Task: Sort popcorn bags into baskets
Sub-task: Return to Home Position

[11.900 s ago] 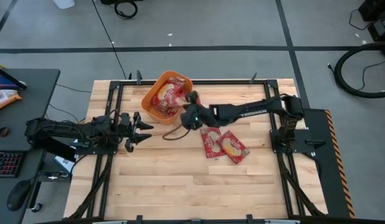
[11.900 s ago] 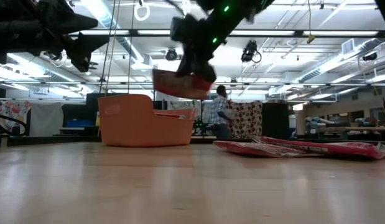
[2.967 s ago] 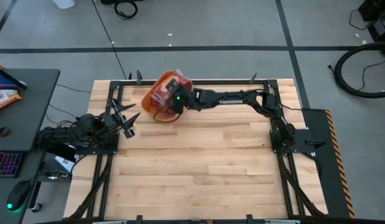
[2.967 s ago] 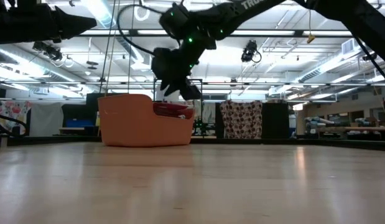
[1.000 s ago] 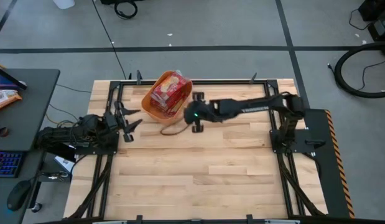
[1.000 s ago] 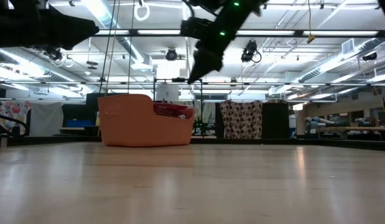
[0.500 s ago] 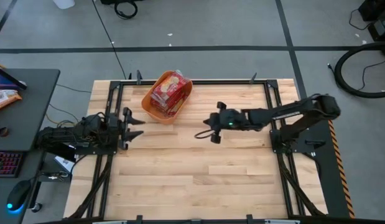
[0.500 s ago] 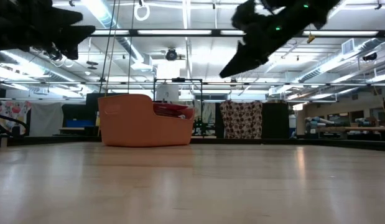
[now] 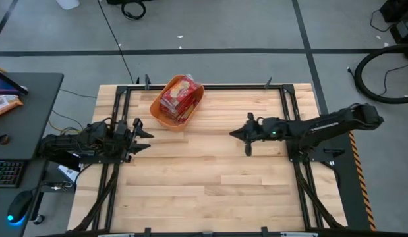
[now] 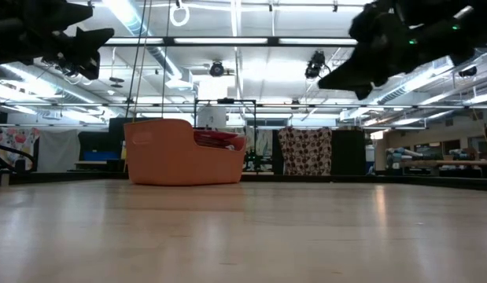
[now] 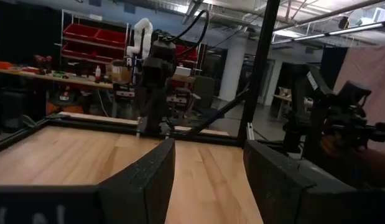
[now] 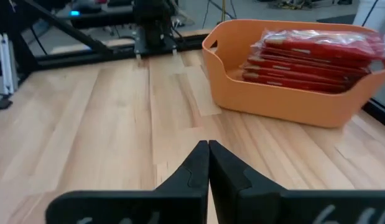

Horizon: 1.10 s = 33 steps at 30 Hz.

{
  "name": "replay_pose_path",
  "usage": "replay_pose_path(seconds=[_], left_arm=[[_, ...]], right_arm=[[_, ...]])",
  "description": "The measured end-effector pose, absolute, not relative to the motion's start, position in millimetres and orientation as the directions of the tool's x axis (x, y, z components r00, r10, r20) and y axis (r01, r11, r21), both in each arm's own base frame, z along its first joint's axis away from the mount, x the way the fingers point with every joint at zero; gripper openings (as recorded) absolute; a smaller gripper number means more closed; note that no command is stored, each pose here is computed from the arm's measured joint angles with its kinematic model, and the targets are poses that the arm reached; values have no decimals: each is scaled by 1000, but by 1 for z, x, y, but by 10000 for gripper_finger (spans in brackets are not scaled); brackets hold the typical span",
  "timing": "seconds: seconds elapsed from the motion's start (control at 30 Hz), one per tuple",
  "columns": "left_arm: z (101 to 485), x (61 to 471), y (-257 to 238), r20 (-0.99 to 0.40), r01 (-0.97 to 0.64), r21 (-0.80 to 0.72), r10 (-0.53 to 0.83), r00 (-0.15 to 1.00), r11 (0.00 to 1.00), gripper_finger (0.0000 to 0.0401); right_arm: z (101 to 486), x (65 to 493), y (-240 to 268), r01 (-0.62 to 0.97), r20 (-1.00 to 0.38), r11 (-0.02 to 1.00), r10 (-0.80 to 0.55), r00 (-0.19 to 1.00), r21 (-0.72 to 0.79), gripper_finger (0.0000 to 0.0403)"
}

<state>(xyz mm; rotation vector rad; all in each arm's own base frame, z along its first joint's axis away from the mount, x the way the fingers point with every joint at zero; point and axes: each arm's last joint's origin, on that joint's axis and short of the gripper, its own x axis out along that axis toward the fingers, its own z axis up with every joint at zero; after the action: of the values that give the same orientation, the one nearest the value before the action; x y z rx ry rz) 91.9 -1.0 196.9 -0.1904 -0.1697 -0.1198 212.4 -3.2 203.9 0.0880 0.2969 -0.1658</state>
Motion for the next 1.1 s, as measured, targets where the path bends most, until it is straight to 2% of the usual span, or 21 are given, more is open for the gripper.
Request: replay_pose_path(seconds=[0.6,0.9,1.1], left_arm=[[194,92,-2,149,168,-329,-125,981,929,194],[193,92,-2,137,154,-264,-121,983,952,194],[192,93,-2,127,144,-201,-120,985,969,194]], right_arm=[[183,149,-2,105,-142,987,-87,986,124,12],[171,129,-3,82,-5,989,-82,997,122,12],[168,123,-5,100,8,989,-102,995,112,12]])
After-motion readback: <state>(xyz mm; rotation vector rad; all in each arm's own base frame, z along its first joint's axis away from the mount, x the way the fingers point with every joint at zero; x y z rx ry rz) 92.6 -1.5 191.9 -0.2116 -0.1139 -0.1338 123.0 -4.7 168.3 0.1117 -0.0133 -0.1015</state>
